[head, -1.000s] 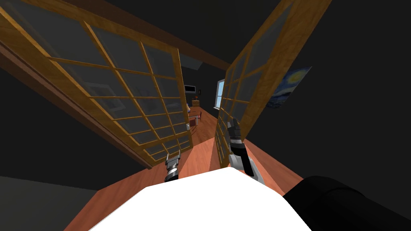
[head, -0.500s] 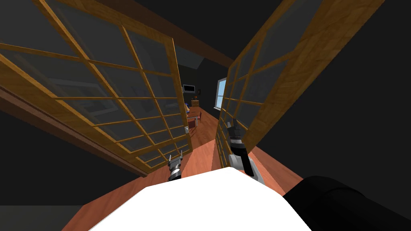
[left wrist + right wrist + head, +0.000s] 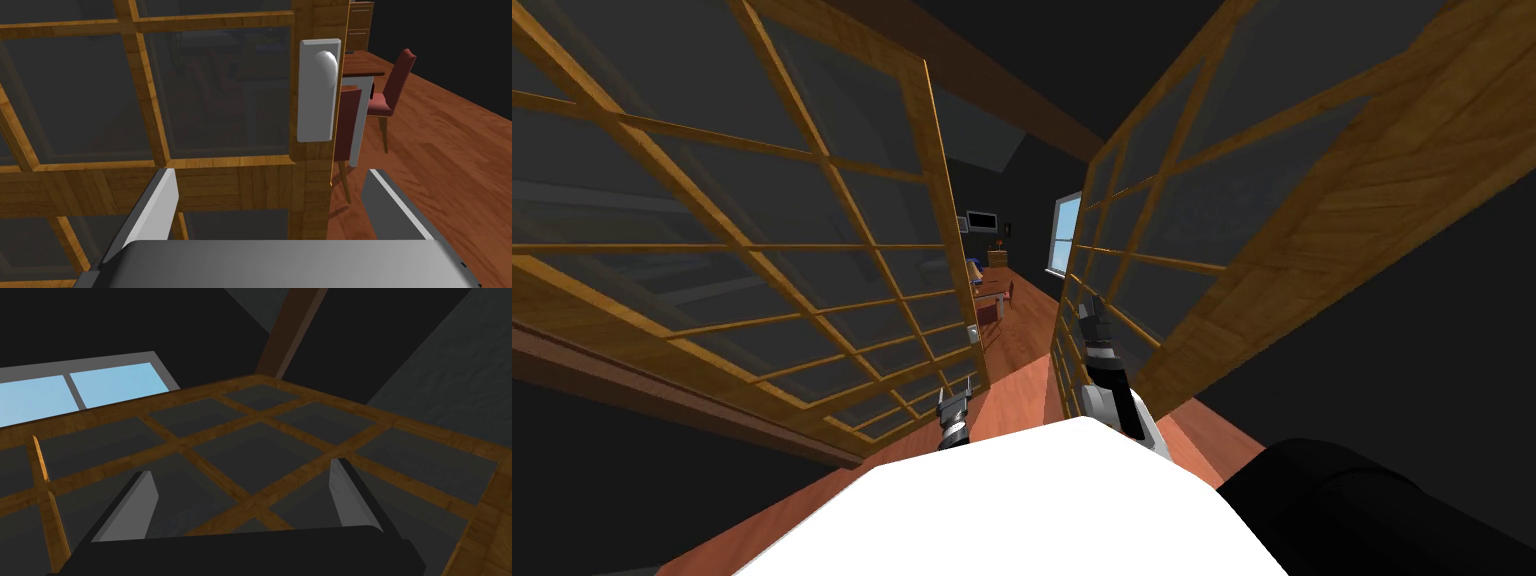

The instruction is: Pull the door open

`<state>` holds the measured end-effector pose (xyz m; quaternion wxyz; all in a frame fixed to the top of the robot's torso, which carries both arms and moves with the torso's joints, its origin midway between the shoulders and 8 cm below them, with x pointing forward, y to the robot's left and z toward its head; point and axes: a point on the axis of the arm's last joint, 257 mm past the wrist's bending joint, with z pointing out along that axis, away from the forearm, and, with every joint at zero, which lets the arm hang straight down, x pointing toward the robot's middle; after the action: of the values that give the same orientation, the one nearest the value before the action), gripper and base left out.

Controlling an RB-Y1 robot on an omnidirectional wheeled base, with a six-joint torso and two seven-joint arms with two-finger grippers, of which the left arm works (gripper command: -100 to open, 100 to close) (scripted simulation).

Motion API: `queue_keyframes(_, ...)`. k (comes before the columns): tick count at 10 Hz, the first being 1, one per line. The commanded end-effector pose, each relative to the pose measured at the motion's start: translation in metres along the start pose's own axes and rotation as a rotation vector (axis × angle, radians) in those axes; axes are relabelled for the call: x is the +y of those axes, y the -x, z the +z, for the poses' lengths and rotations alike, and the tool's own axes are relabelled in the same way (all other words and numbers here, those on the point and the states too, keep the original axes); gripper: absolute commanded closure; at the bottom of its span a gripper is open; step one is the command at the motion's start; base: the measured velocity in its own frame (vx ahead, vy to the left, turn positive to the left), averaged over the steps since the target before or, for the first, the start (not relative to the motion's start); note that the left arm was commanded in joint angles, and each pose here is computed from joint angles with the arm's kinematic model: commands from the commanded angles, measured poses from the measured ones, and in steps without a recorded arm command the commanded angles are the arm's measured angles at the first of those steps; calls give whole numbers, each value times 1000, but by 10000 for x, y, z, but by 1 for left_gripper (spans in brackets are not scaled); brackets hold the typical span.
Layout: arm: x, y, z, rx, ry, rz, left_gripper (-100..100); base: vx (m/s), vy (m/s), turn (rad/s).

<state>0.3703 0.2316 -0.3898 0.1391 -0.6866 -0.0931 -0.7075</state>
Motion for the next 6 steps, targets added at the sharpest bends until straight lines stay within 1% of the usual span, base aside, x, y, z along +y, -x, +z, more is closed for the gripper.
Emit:
queue_keyframes(1, 62, 15, -36, -10, -1, -15, -100, 198, -21, -11)
queue_keyframes(3, 122, 33, -68, -20, -1, -29, -100, 193, 18, -12)
queue_keyframes(6, 217, 54, -115, -34, -2, -51, -100, 206, -22, -18)
